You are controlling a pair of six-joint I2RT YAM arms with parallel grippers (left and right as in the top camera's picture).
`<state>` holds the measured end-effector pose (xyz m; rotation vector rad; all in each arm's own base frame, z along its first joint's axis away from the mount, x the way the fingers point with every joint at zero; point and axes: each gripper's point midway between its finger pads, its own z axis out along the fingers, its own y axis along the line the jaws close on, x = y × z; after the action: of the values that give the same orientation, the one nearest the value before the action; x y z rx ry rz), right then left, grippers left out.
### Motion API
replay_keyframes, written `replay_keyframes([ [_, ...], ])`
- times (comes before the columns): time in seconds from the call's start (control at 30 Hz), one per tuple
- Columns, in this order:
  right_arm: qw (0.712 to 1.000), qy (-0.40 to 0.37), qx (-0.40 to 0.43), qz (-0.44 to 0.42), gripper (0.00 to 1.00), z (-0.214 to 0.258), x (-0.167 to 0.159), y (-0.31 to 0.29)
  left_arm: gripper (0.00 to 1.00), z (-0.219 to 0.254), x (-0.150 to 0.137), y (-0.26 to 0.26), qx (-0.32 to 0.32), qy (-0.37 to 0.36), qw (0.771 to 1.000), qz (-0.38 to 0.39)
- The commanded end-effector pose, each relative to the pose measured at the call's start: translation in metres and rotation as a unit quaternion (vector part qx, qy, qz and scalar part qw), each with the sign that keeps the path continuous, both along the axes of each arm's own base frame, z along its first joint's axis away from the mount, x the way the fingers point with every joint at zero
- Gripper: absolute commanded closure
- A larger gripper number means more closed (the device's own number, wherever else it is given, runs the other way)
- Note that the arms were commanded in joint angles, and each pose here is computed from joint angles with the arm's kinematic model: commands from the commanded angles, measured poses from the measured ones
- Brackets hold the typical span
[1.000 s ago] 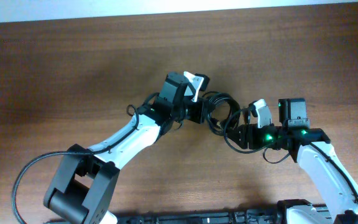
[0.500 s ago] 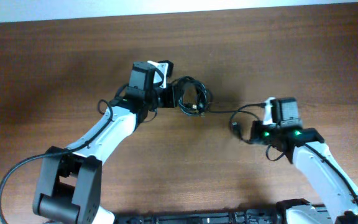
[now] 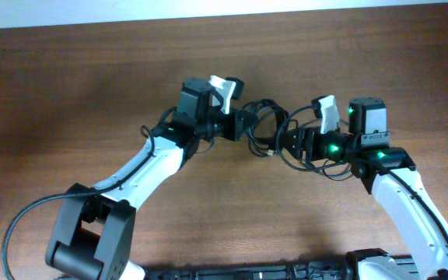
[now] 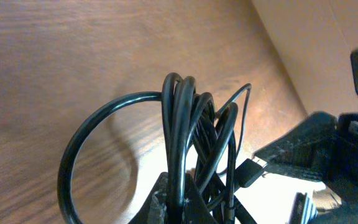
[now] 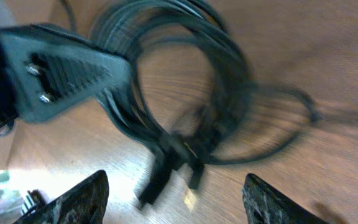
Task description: Untangle cables
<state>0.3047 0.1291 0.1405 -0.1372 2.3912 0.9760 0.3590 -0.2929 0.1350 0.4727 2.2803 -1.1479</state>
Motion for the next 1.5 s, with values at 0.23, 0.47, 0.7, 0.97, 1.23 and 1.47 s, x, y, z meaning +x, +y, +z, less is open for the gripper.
replay_keyframes([
  [0.23, 1.0, 0.027, -0.011, -0.006, 0.87, -0.012, 0.001, 0.002, 1.0, 0.031, -0.014, -0.02, -0.038, -0.028, 0.998, -0.051],
  [0.47, 0.969, 0.118, -0.13, -0.172, 0.96, -0.06, 0.0, -0.096, 1.0, -0.006, 0.019, 0.038, 0.068, -0.023, 0.996, 0.047],
  [0.7, 0.939, 0.17, -0.041, -0.295, 0.35, -0.058, -0.017, -0.171, 1.0, 0.013, 0.026, 0.061, 0.035, -0.027, 0.998, 0.048],
  [0.97, 0.994, 0.105, 0.01, -0.005, 0.29, -0.03, -0.022, -0.012, 1.0, 0.048, -0.002, -0.007, -0.035, -0.081, 0.995, -0.041],
  [1.23, 0.998, 0.042, -0.042, -0.026, 0.82, -0.028, 0.005, -0.002, 1.0, 0.044, -0.016, -0.018, -0.031, -0.068, 0.995, -0.061],
  [1.47, 0.984, 0.075, -0.119, -0.11, 0.43, -0.023, 0.012, -0.035, 0.96, 0.031, -0.02, -0.014, -0.007, -0.055, 0.997, -0.061],
])
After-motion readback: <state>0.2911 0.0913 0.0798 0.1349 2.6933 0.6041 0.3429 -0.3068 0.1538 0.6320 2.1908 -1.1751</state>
